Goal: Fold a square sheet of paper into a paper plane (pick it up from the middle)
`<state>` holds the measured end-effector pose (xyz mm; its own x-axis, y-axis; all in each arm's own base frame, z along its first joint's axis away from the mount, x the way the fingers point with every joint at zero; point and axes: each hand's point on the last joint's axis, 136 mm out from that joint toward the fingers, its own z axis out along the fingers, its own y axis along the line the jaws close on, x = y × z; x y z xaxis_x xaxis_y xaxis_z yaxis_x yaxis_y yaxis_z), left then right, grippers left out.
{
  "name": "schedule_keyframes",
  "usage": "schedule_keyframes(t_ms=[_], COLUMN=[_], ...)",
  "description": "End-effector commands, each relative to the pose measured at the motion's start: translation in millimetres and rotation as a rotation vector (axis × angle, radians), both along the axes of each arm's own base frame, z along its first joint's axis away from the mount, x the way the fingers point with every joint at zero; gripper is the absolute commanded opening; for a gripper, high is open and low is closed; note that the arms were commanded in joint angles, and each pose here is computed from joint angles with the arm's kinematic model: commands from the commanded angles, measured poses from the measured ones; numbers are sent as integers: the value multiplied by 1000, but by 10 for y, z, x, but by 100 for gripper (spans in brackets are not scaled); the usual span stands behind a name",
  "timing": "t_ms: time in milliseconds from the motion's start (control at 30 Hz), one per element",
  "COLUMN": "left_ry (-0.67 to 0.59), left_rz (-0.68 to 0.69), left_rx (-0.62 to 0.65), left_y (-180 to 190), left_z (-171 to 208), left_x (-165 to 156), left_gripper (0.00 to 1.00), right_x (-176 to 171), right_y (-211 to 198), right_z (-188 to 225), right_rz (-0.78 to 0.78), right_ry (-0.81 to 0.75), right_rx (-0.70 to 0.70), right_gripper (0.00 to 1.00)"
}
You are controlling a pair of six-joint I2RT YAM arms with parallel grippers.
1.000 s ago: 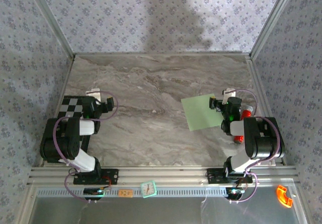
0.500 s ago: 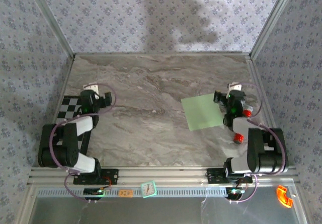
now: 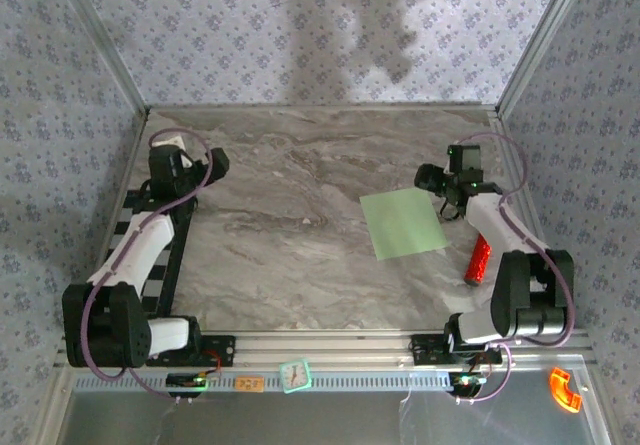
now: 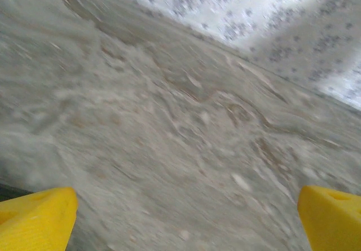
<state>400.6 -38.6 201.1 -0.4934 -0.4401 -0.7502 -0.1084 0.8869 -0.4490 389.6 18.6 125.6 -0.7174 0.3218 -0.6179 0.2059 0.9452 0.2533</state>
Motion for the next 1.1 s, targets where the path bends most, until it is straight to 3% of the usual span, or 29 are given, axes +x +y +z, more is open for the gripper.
schedule_keyframes(t_ms=[0, 100, 200, 433, 733, 1067], left_ry=[110, 145, 170, 216, 243, 301], left_rz=[-103, -143, -187, -266, -309, -292], left_rx=[-141, -164, -178, -183, -191, -211], left_y=[-406, -632, -857, -1252, -1454, -1556], left_z=[-104, -196, -276, -428, -533, -708], left_x=[-74, -59, -49, -48, -5, 20], left_gripper=[100, 100, 100, 100, 100, 100], right_x=[-211, -273, -345, -534, -596, -166], right_y=[284, 391, 536, 811, 1080, 1941], right_z=[-230, -431, -633, -1011, -1305, -1353], right_rz=[42, 45, 49, 41, -40, -106], right_ry=[165, 233, 291, 386, 459, 418], right_rx=[125, 112, 126, 127, 215, 338], right_gripper=[66, 54, 49, 52, 54, 54])
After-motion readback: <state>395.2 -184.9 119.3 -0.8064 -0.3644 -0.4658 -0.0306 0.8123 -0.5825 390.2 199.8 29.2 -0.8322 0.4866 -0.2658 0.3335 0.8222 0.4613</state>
